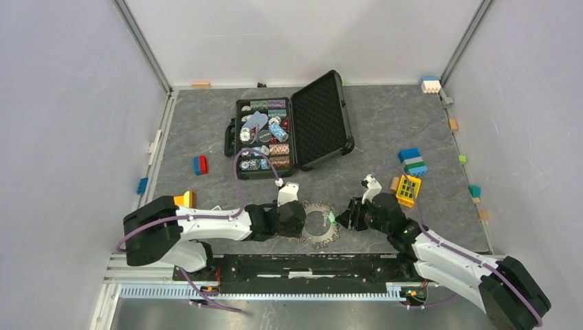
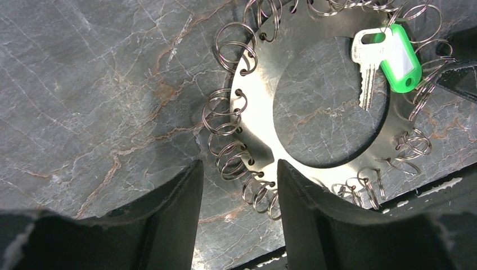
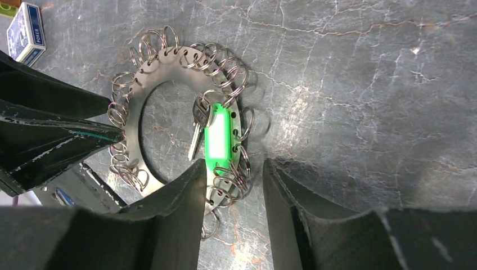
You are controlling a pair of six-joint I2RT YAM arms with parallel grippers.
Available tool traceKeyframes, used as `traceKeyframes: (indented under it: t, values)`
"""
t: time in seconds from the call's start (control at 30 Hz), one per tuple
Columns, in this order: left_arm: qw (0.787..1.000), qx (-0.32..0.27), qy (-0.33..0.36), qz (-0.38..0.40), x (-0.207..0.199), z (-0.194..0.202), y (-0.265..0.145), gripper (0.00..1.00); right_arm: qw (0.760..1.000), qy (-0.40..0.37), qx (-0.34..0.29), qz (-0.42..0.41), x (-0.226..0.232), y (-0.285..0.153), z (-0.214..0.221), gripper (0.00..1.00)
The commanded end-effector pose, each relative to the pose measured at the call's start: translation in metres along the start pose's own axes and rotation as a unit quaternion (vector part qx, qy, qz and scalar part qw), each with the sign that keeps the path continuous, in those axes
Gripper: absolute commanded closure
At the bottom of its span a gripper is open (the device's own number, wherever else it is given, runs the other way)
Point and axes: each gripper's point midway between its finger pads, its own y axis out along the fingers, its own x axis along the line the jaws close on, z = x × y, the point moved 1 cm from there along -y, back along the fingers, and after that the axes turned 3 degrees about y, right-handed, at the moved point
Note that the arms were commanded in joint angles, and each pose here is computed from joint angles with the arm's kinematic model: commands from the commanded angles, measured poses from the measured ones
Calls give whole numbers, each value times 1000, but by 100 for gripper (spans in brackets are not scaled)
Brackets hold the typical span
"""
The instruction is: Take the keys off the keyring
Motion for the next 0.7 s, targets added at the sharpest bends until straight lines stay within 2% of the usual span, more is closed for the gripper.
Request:
traceKeyframes:
  t: [0.0, 0.67]
  values:
    - [1000, -19, -22, -6, -2, -5, 4, 43, 1000, -6, 22, 8, -7, 0, 14, 53]
    - [1000, -12, -19, -11, -2, -2, 9, 44, 998, -47, 43, -12, -1, 1, 20, 61]
